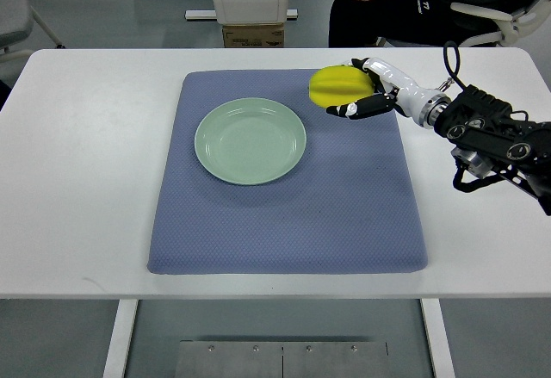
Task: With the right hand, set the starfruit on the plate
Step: 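Carry the starfruit over the green plate and lower it onto it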
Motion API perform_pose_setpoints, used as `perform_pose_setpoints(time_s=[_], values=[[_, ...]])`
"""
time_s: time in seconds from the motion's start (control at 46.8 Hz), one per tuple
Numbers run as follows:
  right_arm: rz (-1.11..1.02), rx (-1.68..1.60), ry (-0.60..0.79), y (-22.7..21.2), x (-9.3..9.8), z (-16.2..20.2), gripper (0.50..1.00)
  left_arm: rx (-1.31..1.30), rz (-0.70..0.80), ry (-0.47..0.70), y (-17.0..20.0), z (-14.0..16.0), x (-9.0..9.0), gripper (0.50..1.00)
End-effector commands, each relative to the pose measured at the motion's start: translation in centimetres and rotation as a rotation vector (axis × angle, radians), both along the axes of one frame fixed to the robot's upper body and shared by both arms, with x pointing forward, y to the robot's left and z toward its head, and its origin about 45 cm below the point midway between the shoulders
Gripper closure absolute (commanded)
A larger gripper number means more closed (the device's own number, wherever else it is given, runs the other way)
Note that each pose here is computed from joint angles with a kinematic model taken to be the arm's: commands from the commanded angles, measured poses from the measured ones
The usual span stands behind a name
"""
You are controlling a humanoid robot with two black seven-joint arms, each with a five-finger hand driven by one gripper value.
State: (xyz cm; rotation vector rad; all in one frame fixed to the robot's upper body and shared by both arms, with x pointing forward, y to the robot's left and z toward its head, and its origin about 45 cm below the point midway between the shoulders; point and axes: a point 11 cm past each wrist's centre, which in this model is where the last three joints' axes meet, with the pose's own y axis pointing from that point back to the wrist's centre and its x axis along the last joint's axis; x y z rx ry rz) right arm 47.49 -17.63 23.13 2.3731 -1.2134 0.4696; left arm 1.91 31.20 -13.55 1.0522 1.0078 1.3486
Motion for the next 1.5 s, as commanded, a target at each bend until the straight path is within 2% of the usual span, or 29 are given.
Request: perform_pose_setpoints(time_s=[0.0, 0.192, 0.47, 0.492, 0.577, 0.663, 0.727, 0.748, 1.09, 1.304, 1.475], values=[[0.024, 0.01, 0.007, 1.7, -0.3, -0.4, 1.0, 0.0, 0.001, 0.0, 0.0, 0.0, 0.0, 0.5], [0.08, 0.029, 0.022, 6.0, -1.1, -1.3, 1.0, -0.001, -0.001, 0.0, 0.0, 0.0, 0.0, 0.5], [0.1, 0.023, 0.062, 9.6, -2.0, -3.0, 1.0, 0.0, 0.001, 0.0, 0.0, 0.0, 0.0, 0.5], [0.099, 0.024, 0.065, 9.7, -2.1, -3.2, 0.98, 0.0, 0.001, 0.0, 0.0, 0.0, 0.0, 0.5], [0.09, 0.019, 0.063, 9.5, -1.9, -3.2, 0.815, 0.0, 0.001, 0.0, 0.0, 0.0, 0.0, 0.5], [0.091, 0.02, 0.066, 9.5, -1.9, -3.3, 0.67, 0.0, -0.001, 0.0, 0.0, 0.0, 0.0, 0.5], [0.091, 0.02, 0.066, 9.5, -1.9, -3.3, 0.509, 0.0, 0.001, 0.0, 0.0, 0.0, 0.0, 0.5], [0.091, 0.02, 0.066, 9.5, -1.9, -3.3, 0.5, -0.001, 0.001, 0.0, 0.0, 0.0, 0.0, 0.5], [0.092, 0.03, 0.054, 9.7, -1.7, -2.7, 0.5, -0.001, 0.001, 0.0, 0.0, 0.0, 0.0, 0.5], [-0.006, 0.173, 0.03, 8.2, 0.2, 0.3, 0.5, 0.0, 0.001, 0.0, 0.0, 0.0, 0.0, 0.5], [-0.072, 0.248, 0.03, 6.3, 0.9, 0.9, 0.5, 0.0, -0.001, 0.0, 0.0, 0.0, 0.0, 0.5]])
